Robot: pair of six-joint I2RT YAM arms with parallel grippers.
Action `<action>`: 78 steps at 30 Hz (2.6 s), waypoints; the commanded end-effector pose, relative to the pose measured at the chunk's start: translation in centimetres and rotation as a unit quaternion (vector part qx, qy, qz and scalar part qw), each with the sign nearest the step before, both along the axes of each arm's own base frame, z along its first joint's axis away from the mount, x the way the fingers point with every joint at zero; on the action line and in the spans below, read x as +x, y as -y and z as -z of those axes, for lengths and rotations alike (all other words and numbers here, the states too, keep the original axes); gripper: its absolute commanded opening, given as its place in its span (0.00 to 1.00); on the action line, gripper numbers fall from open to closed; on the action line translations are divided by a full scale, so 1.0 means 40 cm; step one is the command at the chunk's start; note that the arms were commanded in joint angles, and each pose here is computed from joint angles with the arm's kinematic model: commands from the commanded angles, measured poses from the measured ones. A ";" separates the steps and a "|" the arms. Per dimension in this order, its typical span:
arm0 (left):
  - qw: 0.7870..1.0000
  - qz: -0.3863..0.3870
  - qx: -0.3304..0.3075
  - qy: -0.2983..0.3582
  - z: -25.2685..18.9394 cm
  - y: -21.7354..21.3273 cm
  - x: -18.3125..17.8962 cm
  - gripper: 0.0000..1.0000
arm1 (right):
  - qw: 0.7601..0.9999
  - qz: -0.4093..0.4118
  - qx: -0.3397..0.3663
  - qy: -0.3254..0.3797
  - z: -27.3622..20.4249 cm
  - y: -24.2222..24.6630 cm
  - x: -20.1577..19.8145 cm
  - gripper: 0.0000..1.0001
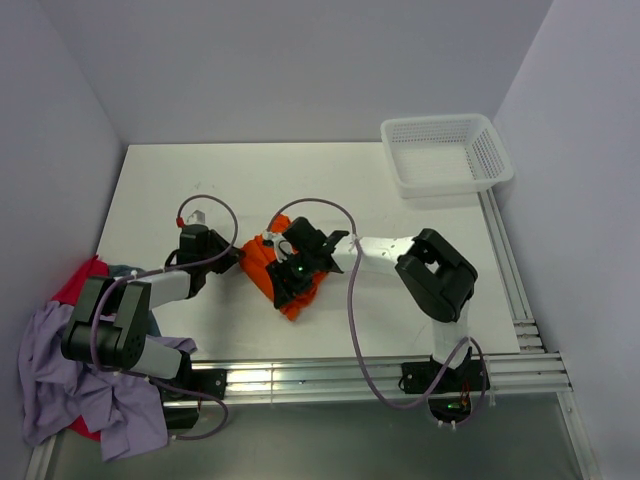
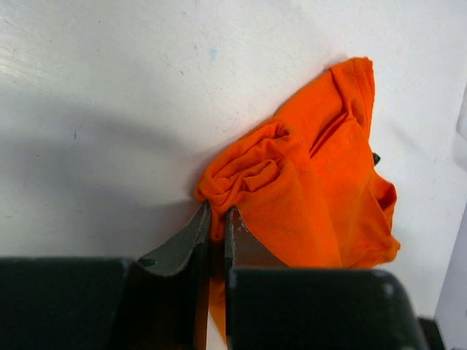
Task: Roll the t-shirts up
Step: Roll the tshirt
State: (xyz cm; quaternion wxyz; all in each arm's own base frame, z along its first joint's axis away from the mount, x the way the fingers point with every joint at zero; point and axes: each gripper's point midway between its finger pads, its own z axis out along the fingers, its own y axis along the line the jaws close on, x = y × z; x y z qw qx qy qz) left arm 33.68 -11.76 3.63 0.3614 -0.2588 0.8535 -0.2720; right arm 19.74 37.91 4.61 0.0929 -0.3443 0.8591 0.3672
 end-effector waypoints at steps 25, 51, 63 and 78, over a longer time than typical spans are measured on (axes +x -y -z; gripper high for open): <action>0.999 -0.002 0.001 0.041 -0.052 -0.032 -0.013 0.67 | 0.973 0.004 0.151 -0.173 0.038 0.052 -0.098 0.00; 0.994 0.048 -0.076 0.057 -0.015 0.007 -0.081 0.73 | 0.972 0.002 0.153 -0.176 0.045 0.050 -0.075 0.00; 0.995 0.056 -0.074 0.028 0.035 0.019 -0.028 0.59 | 0.972 0.006 0.150 -0.179 0.054 0.050 -0.073 0.00; 0.995 0.057 -0.073 0.045 -0.018 0.009 -0.044 0.78 | 0.973 0.006 0.147 -0.176 0.060 0.050 -0.070 0.00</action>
